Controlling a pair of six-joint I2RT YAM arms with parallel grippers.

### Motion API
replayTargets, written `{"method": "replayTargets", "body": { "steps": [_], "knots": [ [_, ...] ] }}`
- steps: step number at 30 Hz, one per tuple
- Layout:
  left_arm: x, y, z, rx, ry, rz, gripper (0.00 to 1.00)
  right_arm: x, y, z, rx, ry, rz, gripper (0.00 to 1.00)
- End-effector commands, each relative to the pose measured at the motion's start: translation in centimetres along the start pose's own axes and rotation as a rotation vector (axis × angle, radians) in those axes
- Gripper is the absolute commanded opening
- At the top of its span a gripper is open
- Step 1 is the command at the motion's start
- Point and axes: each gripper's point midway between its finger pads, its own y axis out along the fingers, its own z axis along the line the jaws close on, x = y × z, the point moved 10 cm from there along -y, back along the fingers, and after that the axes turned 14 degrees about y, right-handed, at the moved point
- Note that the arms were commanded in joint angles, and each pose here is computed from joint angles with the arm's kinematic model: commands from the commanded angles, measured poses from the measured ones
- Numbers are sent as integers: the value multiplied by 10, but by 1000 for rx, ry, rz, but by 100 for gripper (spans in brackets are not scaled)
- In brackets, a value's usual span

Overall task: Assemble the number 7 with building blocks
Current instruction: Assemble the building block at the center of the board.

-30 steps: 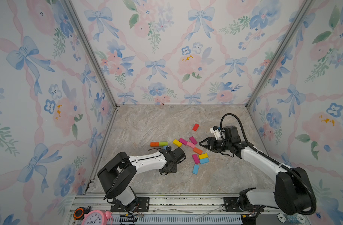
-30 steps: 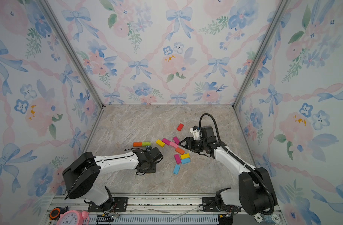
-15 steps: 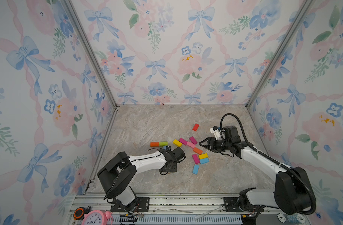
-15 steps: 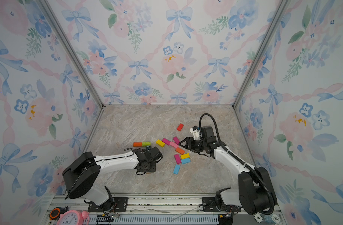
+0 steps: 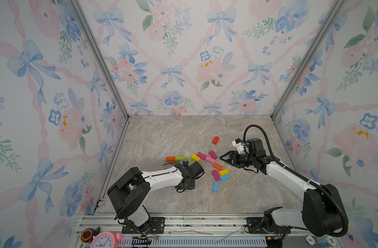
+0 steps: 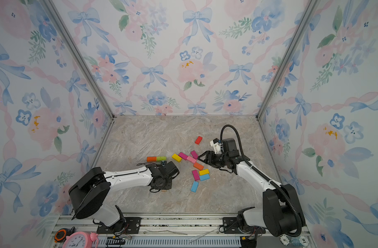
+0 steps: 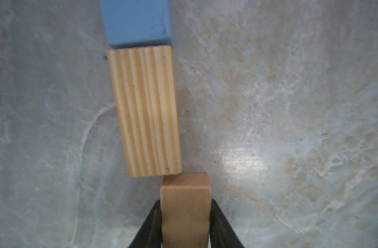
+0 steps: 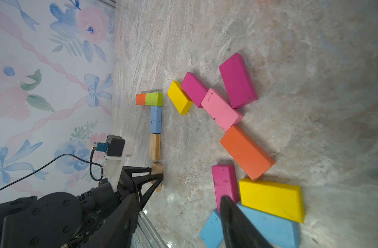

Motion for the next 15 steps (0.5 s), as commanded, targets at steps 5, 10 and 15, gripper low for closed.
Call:
{"method": "replayTargets", "body": {
  "steps": [5,10,15],
  "knots": [
    [-14,12,13,46,12,67,25,-1,1,-7,-6,11,13,64],
    [-17,12,17,46,5,69,21,0,1,-7,-9,11,13,64],
    [-21,10,20,43,-4,67,20,0,1,-7,-8,11,11,64]
  ]
}}
